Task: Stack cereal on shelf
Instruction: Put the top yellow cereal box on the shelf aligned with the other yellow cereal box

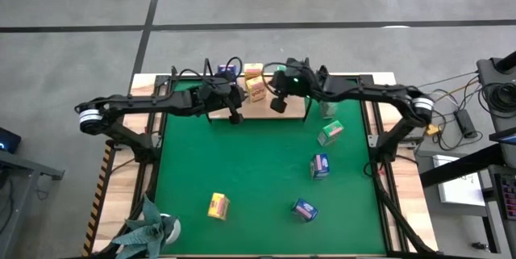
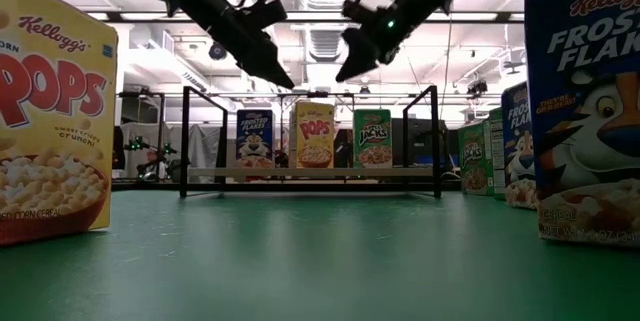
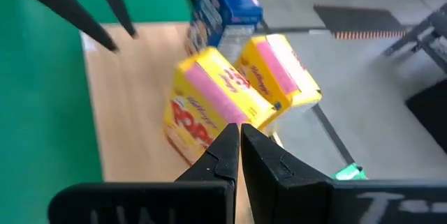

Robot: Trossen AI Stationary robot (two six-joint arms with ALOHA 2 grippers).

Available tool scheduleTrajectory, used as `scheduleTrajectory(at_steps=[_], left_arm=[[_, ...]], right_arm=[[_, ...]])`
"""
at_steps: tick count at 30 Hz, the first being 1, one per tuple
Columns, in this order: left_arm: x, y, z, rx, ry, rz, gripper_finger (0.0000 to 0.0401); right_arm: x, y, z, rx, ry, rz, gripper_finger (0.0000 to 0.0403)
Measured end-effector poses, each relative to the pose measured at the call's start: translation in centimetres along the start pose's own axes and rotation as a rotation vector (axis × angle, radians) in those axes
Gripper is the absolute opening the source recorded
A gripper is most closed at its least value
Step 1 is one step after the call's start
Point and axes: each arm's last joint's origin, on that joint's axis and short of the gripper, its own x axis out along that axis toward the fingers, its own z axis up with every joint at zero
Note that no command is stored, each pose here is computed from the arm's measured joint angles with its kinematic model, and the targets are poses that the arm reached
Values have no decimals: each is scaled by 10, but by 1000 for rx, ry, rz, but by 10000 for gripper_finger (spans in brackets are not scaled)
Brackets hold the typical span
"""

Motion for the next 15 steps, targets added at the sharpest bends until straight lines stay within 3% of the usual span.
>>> scheduleTrajectory(at_steps=[7,15], left_arm=[[6,-3,-3,1,19,-8,41],[21,-9,-9,8,50,-19,41]], right_arm=[[32,-18,-6,6,123,-24,8],[43,-20,-14,0,159,-25,8]])
